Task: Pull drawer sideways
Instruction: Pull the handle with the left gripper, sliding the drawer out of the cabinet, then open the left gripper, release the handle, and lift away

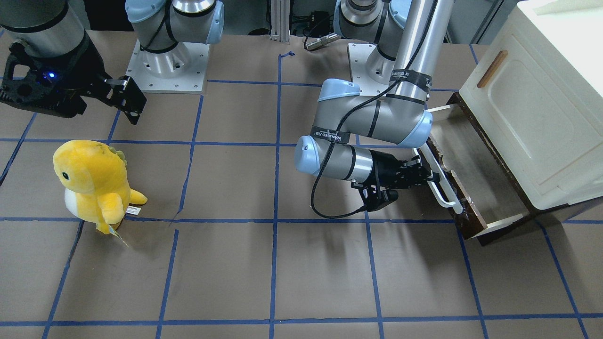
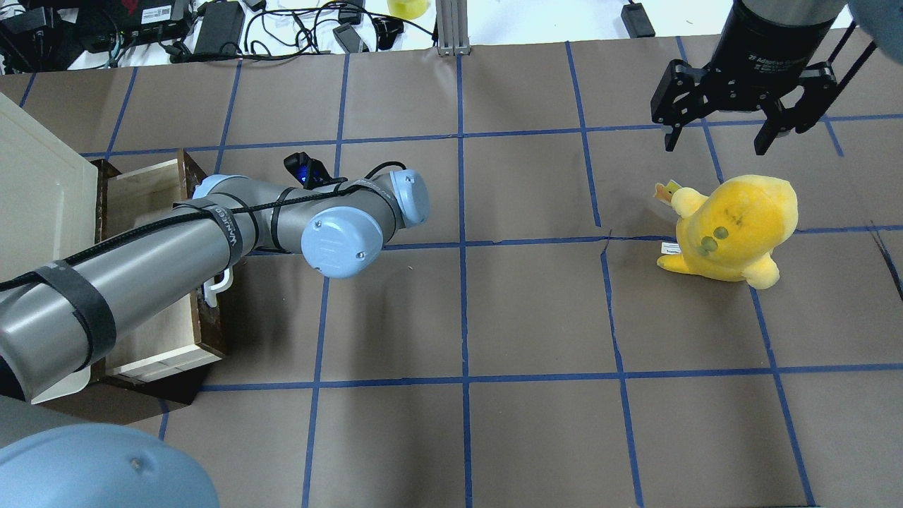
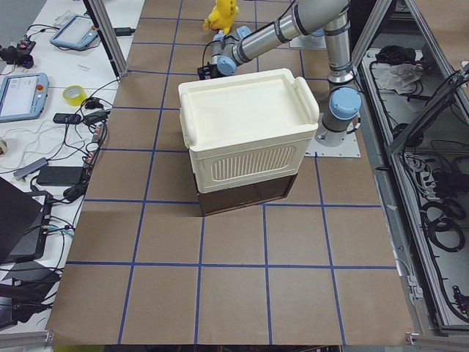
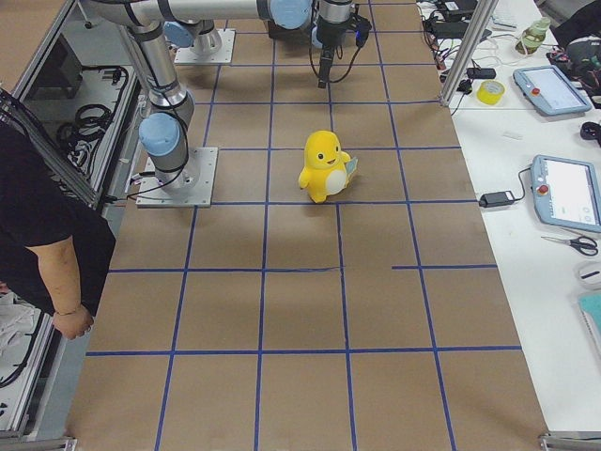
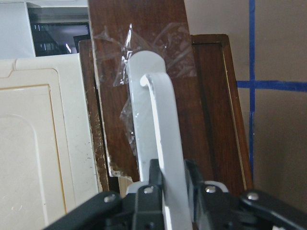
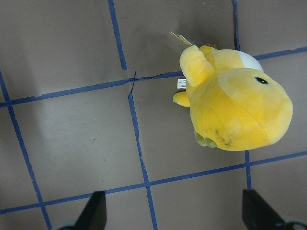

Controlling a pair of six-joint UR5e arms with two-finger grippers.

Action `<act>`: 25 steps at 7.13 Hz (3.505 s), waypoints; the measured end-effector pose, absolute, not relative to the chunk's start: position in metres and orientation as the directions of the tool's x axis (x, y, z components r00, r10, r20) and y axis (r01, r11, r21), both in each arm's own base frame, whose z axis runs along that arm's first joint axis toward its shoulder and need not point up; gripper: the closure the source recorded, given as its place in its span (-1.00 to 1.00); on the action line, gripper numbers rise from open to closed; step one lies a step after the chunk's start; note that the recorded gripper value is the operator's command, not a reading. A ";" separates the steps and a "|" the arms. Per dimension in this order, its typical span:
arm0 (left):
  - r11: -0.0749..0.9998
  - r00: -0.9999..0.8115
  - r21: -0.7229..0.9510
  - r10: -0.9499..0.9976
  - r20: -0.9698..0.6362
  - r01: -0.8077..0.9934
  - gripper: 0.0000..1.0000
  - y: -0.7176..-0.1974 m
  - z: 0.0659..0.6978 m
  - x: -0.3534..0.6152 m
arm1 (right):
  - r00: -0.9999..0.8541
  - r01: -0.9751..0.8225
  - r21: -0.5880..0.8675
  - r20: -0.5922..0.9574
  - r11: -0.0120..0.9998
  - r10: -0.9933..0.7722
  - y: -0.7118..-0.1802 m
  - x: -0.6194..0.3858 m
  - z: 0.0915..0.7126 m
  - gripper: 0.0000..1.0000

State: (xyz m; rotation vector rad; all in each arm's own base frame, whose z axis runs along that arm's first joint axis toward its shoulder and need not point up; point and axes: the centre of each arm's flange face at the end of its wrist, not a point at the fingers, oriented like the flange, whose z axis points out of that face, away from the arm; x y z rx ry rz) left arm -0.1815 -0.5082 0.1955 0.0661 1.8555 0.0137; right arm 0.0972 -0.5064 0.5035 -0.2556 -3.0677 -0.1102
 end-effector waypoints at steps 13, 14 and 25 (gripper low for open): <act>0.996 -0.408 0.087 0.094 -0.908 0.035 -0.40 -0.517 0.237 -0.199 | -0.984 0.167 0.066 0.067 0.984 0.163 -0.506 0.097 0.504 -1.00; 0.993 -0.499 0.109 0.112 -0.859 0.035 -0.40 -0.525 0.260 -0.208 | -0.984 0.167 0.066 0.067 0.984 0.163 -0.506 0.097 0.504 -1.00; 0.983 -0.991 -0.129 0.127 -0.037 0.131 -1.00 -0.471 0.529 -0.166 | -0.984 0.167 0.066 0.067 0.984 0.162 -0.506 0.097 0.503 -1.00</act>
